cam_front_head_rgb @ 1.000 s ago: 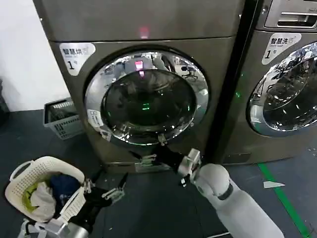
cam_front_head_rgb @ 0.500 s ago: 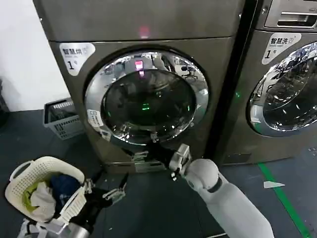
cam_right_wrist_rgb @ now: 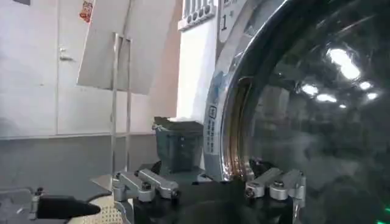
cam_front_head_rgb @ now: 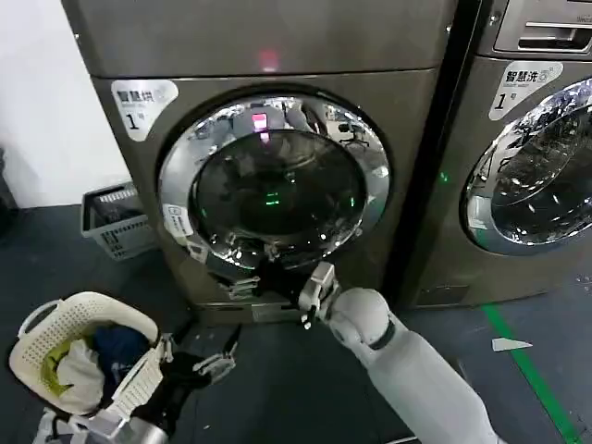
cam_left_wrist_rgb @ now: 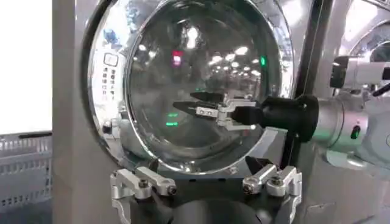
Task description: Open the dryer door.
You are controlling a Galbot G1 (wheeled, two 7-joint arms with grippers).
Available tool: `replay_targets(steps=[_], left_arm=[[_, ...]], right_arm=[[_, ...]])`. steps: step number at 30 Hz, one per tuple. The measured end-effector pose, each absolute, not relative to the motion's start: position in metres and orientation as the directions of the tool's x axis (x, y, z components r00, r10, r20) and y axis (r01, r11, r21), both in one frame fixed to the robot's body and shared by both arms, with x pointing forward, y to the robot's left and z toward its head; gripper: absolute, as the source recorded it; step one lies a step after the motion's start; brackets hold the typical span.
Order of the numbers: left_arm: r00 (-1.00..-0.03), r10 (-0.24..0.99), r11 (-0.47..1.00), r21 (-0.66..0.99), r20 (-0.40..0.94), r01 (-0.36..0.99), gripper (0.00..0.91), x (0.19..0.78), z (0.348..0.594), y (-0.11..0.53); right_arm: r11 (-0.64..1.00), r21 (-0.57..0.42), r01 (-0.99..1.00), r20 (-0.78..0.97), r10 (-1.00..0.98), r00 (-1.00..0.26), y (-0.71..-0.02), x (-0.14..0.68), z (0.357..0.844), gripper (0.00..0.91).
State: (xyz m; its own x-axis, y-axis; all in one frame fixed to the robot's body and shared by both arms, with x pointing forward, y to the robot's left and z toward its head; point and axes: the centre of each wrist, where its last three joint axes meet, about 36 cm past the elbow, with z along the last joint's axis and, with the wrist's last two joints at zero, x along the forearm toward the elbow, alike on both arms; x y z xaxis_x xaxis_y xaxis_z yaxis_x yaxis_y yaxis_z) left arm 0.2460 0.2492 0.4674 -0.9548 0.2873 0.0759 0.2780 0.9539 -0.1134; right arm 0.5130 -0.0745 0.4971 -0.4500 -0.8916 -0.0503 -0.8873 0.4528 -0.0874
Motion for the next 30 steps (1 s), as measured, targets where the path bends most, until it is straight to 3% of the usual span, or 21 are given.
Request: replay_targets(steps=[30], left_arm=[[-0.953,0.294,0.953,-0.101,0.071,0.286,0.907,0.249,0.465,0.248]], right_arm=[[0.446,-0.085,-0.891,-0.046,-0.895,-0.443,-0.043,0.534,0.498,0.907]])
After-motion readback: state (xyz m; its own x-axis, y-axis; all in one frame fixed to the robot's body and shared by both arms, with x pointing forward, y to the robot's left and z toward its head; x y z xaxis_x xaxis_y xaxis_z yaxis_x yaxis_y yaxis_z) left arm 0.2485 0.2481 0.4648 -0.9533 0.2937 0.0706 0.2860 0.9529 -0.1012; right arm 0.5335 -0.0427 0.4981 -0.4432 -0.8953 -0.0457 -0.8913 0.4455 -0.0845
